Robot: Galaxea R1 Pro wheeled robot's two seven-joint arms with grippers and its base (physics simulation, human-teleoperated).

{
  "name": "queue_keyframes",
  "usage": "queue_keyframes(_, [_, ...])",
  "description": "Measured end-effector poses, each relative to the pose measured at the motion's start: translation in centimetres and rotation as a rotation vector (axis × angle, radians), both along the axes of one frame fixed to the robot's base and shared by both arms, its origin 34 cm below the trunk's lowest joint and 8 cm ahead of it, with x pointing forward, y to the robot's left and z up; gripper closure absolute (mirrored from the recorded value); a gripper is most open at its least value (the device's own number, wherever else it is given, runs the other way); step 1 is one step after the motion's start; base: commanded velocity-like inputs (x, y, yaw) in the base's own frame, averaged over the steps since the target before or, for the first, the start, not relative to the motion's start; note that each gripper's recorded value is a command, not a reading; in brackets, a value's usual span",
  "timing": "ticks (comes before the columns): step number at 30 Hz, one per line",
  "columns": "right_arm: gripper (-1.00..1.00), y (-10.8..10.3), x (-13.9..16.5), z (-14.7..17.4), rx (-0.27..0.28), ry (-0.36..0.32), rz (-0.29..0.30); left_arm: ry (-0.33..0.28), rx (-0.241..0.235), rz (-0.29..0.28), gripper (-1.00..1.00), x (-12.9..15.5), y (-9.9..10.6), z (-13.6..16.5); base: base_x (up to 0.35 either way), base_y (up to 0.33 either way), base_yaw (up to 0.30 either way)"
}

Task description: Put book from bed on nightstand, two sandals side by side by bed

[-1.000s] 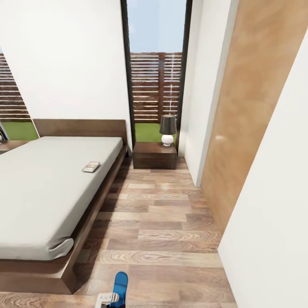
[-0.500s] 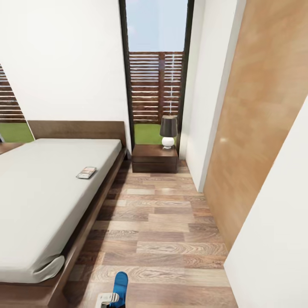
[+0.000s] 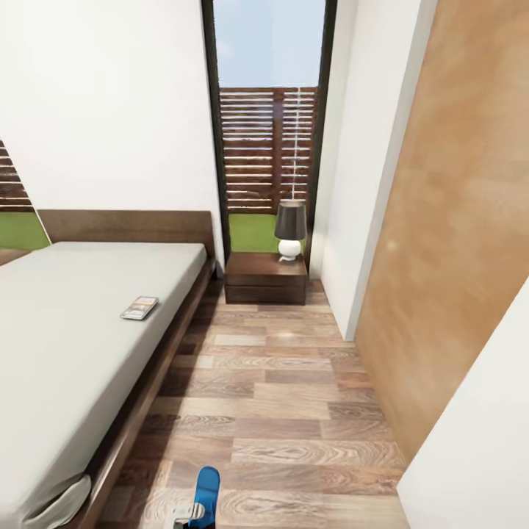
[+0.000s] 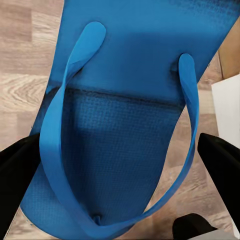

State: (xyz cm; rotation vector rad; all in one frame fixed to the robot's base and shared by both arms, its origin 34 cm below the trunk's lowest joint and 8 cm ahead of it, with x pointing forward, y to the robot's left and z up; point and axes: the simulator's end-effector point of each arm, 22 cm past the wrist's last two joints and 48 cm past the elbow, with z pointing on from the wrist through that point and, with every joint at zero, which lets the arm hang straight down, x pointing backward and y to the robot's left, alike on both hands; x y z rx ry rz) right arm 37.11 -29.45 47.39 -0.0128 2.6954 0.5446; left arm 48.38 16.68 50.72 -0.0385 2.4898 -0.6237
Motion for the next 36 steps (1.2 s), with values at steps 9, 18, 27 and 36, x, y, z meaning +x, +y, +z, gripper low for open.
queue_keyframes(9, [1.0, 0.0, 0.0, 0.0, 0.0, 0.0, 0.0, 0.0, 0.0, 0.0, 1.0, -0.01, 0.0, -0.01, 0.328, 0.0, 0.0])
queue_keyframes(18, [1.0, -0.01, 0.0, 0.0, 0.0, 0.0, 0.0, 0.001, 0.0, 0.0, 1.0, -0.02, 0.0, -0.01, 0.328, 0.0, 0.0])
queue_keyframes(27, [1.0, 0.0, 0.0, 0.0, 0.0, 0.0, 0.0, 0.001, 0.0, 0.0, 1.0, -0.02, 0.0, -0.01, 0.328, 0.0, 0.0])
queue_keyframes(36, [1.0, -0.01, 0.02, 0.01, 0.0, -0.001, 0.0, 0.001, 0.0, 0.0, 1.0, -0.03, 0.0, -0.02, 0.328, 0.0, 0.0])
